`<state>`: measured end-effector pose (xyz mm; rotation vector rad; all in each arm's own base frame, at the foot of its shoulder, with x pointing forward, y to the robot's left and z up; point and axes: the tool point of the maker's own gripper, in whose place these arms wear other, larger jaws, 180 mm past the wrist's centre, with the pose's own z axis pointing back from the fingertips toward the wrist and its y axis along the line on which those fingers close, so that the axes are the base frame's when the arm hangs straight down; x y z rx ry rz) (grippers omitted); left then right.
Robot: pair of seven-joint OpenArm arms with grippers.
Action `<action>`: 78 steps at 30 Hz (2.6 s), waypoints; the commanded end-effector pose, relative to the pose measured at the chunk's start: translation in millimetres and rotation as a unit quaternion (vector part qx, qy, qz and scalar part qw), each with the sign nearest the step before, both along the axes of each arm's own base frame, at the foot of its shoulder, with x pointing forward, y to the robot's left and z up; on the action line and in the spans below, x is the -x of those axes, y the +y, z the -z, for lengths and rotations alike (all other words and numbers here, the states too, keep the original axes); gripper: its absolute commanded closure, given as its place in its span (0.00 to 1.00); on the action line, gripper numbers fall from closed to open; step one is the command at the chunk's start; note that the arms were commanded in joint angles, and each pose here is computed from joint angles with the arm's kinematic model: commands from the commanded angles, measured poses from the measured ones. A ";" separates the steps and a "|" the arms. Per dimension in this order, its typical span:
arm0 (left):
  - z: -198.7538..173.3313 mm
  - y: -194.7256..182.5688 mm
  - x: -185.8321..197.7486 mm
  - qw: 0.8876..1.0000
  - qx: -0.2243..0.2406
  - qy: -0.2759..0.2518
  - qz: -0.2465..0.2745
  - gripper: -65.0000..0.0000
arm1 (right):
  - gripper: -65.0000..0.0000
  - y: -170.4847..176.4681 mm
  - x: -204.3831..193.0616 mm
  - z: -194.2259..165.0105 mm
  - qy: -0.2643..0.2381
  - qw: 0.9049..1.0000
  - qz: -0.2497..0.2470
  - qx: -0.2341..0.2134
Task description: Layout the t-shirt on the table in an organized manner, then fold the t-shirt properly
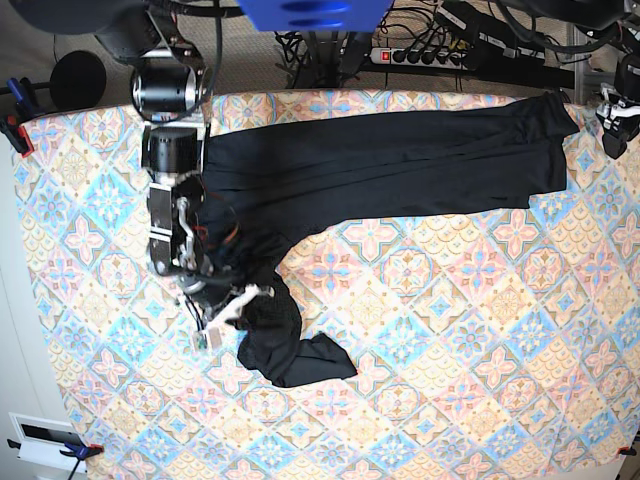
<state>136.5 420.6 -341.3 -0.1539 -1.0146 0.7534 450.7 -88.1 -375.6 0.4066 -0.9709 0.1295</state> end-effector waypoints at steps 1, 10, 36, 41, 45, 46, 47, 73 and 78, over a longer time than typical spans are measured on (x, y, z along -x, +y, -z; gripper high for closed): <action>-16.0 8.7 -3.9 1.000 -0.020 -0.018 0.000 0.42 | 1.00 -0.3 -8.5 -20.7 -0.029 1.000 -0.002 0.001; -15.9 8.4 -4.2 1.000 -0.020 -0.018 0.001 0.42 | 1.00 -1.0 30.5 -36.5 -0.067 0.998 -0.007 0.020; -10.8 -2.0 -14.7 1.000 -0.014 -0.014 0.023 0.42 | 1.00 10.1 163.6 -58.4 -0.085 0.995 -0.031 0.050; -10.6 -2.3 -15.0 1.000 -0.014 -0.014 0.023 0.42 | 1.00 22.9 190.1 -46.1 -0.059 0.996 -0.048 0.043; -9.1 -6.4 -19.5 0.999 -0.012 -0.014 0.032 0.42 | 1.00 41.3 216.3 -33.3 -0.030 0.996 -0.072 0.030; -8.2 -9.7 -23.6 0.999 -0.011 -0.013 0.041 0.42 | 1.00 47.4 221.7 -31.6 -0.026 0.996 -0.080 0.025; -7.3 -11.8 -25.5 0.999 -0.010 -0.012 0.045 0.42 | 1.00 53.9 224.8 -31.6 -0.024 0.996 -0.088 0.021; -5.2 -15.0 -27.4 0.999 -0.007 -0.012 0.049 0.42 | 1.00 151.2 247.3 -50.6 -0.026 0.984 -0.171 -0.047; -5.2 -15.0 -27.4 0.999 -0.007 -0.012 0.049 0.42 | 1.00 151.7 247.7 -50.1 -0.025 0.984 -0.172 -0.047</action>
